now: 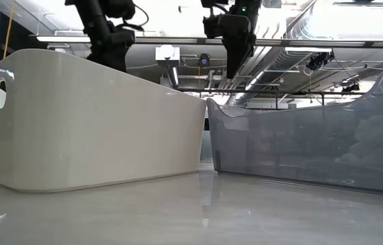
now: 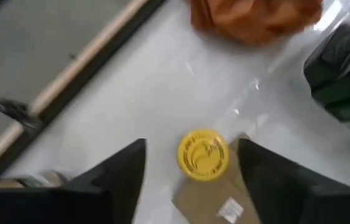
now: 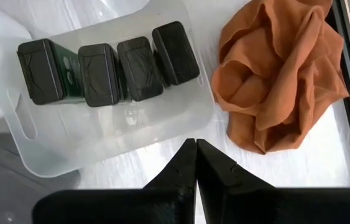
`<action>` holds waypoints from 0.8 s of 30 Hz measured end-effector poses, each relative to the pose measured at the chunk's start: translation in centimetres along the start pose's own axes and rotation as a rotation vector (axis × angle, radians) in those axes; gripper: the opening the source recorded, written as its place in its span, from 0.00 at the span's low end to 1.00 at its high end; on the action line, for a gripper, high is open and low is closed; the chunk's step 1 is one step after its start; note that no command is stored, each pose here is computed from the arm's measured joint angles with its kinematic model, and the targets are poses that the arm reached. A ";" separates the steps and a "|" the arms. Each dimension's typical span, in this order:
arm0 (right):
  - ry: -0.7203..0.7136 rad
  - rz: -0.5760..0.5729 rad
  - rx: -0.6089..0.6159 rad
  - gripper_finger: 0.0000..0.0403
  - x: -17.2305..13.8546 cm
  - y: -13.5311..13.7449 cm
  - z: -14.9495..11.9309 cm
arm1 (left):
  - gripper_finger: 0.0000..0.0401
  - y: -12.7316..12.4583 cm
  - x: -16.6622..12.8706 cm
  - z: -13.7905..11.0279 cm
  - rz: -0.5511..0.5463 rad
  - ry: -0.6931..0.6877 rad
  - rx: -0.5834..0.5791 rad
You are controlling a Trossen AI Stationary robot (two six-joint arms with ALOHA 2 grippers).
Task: Sort spices by type
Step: Put the top left yellow seasoning bottle into the white bin
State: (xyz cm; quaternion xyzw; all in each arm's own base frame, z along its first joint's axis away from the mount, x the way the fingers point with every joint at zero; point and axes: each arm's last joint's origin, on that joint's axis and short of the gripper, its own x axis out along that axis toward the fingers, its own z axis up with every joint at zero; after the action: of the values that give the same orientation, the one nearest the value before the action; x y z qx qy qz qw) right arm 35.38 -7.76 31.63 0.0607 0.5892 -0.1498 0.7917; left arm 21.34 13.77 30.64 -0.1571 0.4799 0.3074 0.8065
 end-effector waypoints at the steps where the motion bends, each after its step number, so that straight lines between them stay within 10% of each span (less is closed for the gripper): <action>1: 0.000 0.000 0.000 0.00 0.0 0.0 0.0 | 0.68 0.0 0.5 0.1 -0.017 0.020 -0.015; 8: 0.035 0.007 0.008 0.00 -0.1 0.0 -0.4 | 0.84 -0.6 5.1 0.4 -0.028 0.193 -0.065; 24: 0.046 0.016 0.012 0.00 -0.2 1.3 -0.6 | 0.85 -1.0 10.2 0.0 0.001 0.369 -0.055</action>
State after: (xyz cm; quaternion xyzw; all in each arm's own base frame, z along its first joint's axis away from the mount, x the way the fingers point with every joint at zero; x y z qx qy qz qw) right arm 35.17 -6.29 31.54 0.0738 0.6058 -0.1456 0.7787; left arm 25.57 16.54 21.77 -0.2328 0.6112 0.2868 0.6999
